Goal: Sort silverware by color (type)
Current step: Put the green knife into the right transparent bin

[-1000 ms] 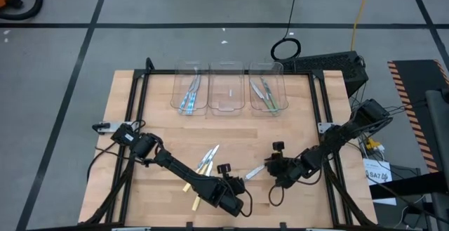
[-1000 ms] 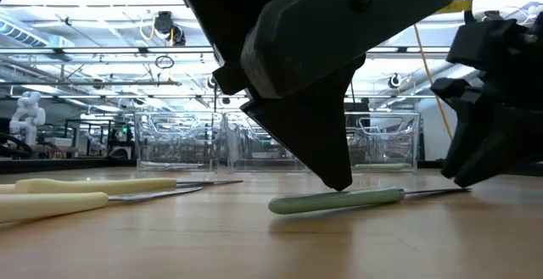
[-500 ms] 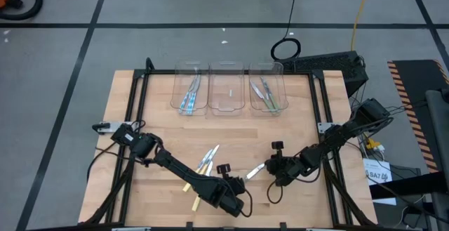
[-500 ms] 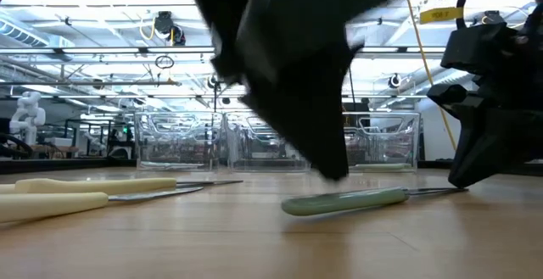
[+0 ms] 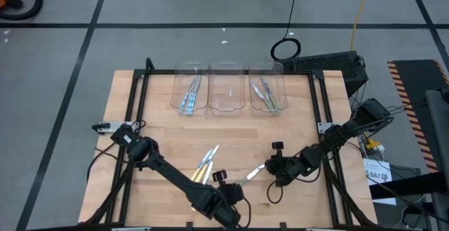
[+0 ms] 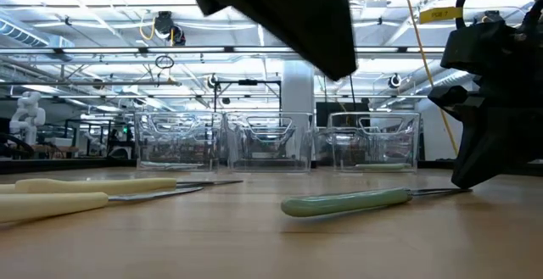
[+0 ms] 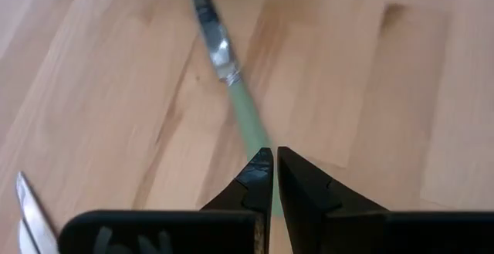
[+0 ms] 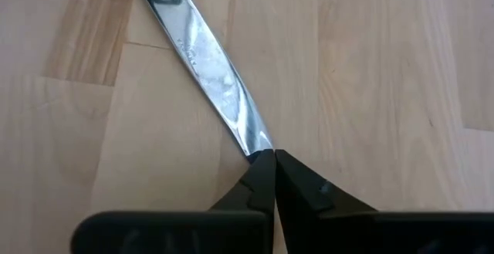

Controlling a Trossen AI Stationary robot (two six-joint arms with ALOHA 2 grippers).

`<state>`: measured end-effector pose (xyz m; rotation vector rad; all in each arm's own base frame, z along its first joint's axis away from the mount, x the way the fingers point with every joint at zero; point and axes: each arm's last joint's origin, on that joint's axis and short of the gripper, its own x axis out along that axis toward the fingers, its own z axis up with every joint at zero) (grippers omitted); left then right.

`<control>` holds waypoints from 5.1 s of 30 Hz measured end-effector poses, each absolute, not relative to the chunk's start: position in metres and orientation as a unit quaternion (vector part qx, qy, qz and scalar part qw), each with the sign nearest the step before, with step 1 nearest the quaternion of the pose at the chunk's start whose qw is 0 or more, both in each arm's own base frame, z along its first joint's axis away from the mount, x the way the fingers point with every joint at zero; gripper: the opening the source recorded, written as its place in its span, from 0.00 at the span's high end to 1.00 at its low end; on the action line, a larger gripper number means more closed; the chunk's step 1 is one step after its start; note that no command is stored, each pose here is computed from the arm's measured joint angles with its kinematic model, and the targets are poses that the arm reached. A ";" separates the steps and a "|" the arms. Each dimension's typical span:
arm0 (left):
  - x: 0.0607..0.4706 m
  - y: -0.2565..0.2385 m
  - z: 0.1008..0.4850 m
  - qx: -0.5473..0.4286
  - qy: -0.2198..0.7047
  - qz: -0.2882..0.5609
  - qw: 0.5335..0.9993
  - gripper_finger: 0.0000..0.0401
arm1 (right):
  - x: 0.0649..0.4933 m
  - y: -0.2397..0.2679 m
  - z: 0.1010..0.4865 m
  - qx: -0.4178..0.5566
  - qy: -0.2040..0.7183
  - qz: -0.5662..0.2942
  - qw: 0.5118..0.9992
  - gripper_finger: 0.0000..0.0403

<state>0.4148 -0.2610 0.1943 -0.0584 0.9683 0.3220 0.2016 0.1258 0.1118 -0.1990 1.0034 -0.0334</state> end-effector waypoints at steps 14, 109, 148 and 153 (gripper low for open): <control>0.423 -0.257 0.152 -0.079 0.515 0.177 0.835 0.55 | 0.201 0.126 0.111 -0.095 0.482 -0.013 0.871 0.99; 0.444 -0.229 0.129 -0.011 0.541 0.149 0.828 0.99 | 0.202 0.155 0.129 0.066 0.513 0.000 0.856 0.63; 0.446 -0.249 0.157 0.026 0.502 0.121 0.856 0.93 | 0.205 0.172 0.142 0.076 0.492 0.058 0.866 0.44; 0.445 -0.255 0.167 0.071 0.470 0.133 0.870 0.82 | 0.198 0.181 0.142 0.066 0.493 0.076 0.864 0.44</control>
